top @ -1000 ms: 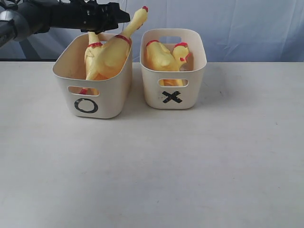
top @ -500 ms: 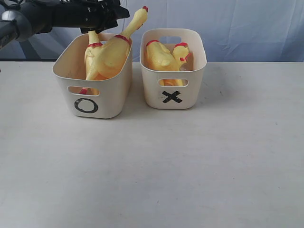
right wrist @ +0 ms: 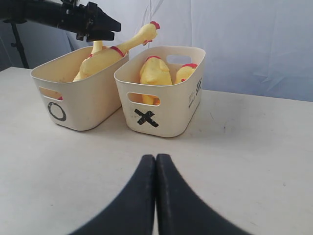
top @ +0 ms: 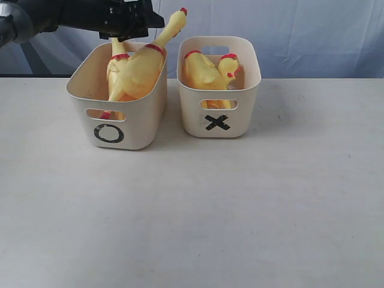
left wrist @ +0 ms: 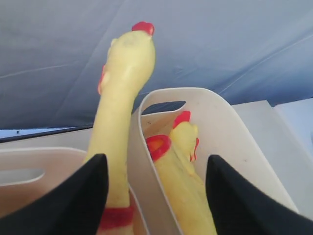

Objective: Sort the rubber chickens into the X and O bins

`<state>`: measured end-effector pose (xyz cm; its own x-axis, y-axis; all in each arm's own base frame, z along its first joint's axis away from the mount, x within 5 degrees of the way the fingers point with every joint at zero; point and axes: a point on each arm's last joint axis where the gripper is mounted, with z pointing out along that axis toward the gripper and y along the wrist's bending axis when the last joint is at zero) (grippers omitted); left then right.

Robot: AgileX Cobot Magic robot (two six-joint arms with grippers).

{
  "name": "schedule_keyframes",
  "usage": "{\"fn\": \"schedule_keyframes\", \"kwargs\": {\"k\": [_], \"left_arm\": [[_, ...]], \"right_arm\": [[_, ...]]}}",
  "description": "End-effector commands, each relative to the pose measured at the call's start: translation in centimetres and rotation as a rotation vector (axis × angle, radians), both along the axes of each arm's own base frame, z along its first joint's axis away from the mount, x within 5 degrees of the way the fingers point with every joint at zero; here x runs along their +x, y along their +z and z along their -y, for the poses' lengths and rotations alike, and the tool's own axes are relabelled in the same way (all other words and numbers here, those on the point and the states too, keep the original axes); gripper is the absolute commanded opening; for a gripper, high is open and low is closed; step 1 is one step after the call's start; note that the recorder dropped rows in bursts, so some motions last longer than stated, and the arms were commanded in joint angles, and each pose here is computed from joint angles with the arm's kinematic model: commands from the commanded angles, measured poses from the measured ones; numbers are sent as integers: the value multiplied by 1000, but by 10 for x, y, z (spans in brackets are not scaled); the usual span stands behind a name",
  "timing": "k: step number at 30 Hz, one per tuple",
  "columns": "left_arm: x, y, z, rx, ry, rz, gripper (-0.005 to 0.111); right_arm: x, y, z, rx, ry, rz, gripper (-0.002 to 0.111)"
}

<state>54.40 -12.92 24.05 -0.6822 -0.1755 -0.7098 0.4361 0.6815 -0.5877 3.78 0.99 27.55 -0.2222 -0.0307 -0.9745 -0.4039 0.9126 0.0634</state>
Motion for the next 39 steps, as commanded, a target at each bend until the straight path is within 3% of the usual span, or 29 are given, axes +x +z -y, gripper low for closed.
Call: {"fn": "schedule_keyframes", "kwargs": {"k": [1,5,12,26,39], "left_arm": [[-10,27,-3,88,-16,25,56],[-18,41,-8,195,-20,25,47],[-36,65,-13,296,-77,22,1],[-68,87,-34,493,13,-103,0],[-144,130,-64,685,129,-137,0]], "right_arm": [[0,0,1,-5,-7,12,-1],[0,0,1,-5,-7,12,-1],[0,0,1,-6,-8,11,-1],[0,0,1,-6,-8,11,-1],[0,0,1,-6,-8,11,-1]]}}
